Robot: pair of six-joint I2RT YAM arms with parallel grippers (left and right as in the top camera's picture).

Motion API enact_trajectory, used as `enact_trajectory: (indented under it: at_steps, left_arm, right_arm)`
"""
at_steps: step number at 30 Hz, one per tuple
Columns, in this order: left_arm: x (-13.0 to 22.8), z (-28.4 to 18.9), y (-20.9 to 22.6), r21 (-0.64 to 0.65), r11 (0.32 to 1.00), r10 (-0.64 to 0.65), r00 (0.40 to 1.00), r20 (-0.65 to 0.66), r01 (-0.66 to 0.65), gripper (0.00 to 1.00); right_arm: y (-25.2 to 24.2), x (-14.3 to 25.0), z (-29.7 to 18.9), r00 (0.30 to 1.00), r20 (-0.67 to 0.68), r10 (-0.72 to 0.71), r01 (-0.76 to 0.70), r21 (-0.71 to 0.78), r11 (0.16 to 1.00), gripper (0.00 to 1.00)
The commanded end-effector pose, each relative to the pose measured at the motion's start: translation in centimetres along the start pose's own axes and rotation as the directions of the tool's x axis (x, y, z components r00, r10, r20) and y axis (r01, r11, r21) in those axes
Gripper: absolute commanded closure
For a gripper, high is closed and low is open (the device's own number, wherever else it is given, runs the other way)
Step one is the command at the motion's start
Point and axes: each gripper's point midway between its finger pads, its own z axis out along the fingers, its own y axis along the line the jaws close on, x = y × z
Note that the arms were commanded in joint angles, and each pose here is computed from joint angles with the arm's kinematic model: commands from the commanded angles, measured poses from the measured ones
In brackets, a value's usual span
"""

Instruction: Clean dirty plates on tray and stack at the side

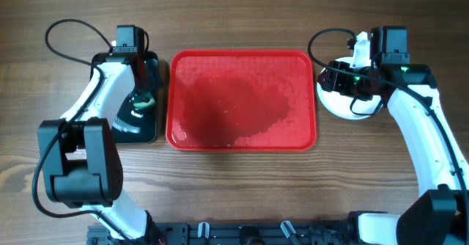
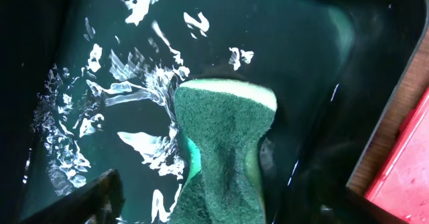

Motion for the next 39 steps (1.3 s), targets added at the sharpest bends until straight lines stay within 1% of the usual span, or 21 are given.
enact_trajectory:
  at_steps: [1, 5, 7, 9, 13, 19, 20, 22, 23, 24, 29, 31, 33, 35, 37, 39]
  left_arm:
    - [-1.1, -2.0, 0.3, -0.003, 1.0, -0.018, 0.999, 0.027, 0.018, 0.0]
    - [-3.7, -7.5, 0.2, 0.032, 0.999, -0.036, 0.993, 0.11, 0.033, 0.0]
    - [-5.0, -10.9, 0.1, 0.066, 0.997, -0.052, 0.982, 0.183, 0.04, 0.0]
    - [-5.6, -13.8, 0.0, 0.098, 0.994, -0.063, 0.966, 0.25, 0.039, 0.0]
    - [-5.6, -16.8, -0.2, 0.133, 0.991, -0.071, 0.947, 0.314, 0.03, 0.0]
    - [-5.6, -17.1, -0.3, 0.137, 0.99, -0.069, 0.945, 0.32, 0.026, 0.0]
    - [-5.6, -17.1, -0.3, 0.137, 0.99, -0.069, 0.945, 0.32, 0.026, 0.0]
    - [-5.6, -17.1, -0.3, 0.137, 0.99, -0.069, 0.945, 0.32, 0.026, 0.0]
    - [-5.6, -17.1, -0.3, 0.137, 0.99, -0.069, 0.945, 0.32, 0.026, 0.0]
    - [-5.6, -17.1, -0.3, 0.137, 0.99, -0.069, 0.945, 0.32, 0.026, 0.0]
    - [-5.6, -17.1, -0.3, 0.137, 0.99, -0.069, 0.945, 0.32, 0.026, 0.0]
    - [-5.6, -17.1, -0.3, 0.137, 0.99, -0.069, 0.945, 0.32, 0.026, 0.0]
    - [-5.6, -17.1, -0.3, 0.137, 0.99, -0.069, 0.945, 0.32, 0.026, 0.0]
    - [-5.6, -17.1, -0.3, 0.137, 0.99, -0.069, 0.945, 0.32, 0.026, 0.0]
    - [-5.6, -17.1, -0.3, 0.137, 0.99, -0.069, 0.945, 0.32, 0.026, 0.0]
    - [-5.6, -17.1, -0.3, 0.137, 0.99, -0.069, 0.945, 0.32, 0.026, 0.0]
  right_arm:
    - [0.1, -0.2, -0.7, 0.999, 0.022, -0.032, 0.032, 0.012, 0.999, 0.33]
    - [0.4, 0.0, -1.9, 0.998, 0.034, -0.048, 0.048, 0.01, 0.999, 0.33]
    - [0.9, -0.2, -3.2, 0.996, 0.072, -0.059, 0.059, 0.003, 0.998, 0.32]
    - [1.5, -0.5, -5.0, 0.989, 0.127, -0.077, 0.078, -0.004, 0.997, 0.29]
    - [2.6, -0.8, -8.7, 0.962, 0.239, -0.133, 0.138, -0.005, 0.99, 0.23]
    - [2.7, 0.2, -13.8, 0.916, 0.36, -0.175, 0.165, 0.061, 0.984, 0.21]
    - [2.8, 0.6, -14.6, 0.907, 0.377, -0.189, 0.176, 0.071, 0.982, 0.18]
    - [2.9, 1.2, -16.0, 0.891, 0.409, -0.196, 0.179, 0.079, 0.981, 0.16]
    - [3.1, 1.5, -16.7, 0.882, 0.426, -0.199, 0.184, 0.077, 0.98, 0.11]
    - [3.3, 1.8, -17.4, 0.872, 0.446, -0.202, 0.188, 0.076, 0.979, 0.0]
    - [4.2, 3.0, -20.8, 0.811, 0.545, -0.215, 0.214, 0.067, 0.975, 0.0]
    - [4.9, 3.5, -21.6, 0.796, 0.566, -0.213, 0.233, 0.037, 0.972, 0.0]
    - [5.7, 4.0, -22.0, 0.805, 0.572, -0.156, 0.214, -0.036, 0.976, 0.0]
    - [5.8, 4.0, -21.9, 0.82, 0.565, -0.087, 0.16, -0.081, 0.984, 0.0]
    - [5.6, 4.3, -21.5, 0.836, 0.544, -0.067, 0.137, -0.089, 0.987, 0.0]
    - [5.1, 4.1, -21.5, 0.832, 0.55, -0.068, 0.122, -0.062, 0.991, 0.0]
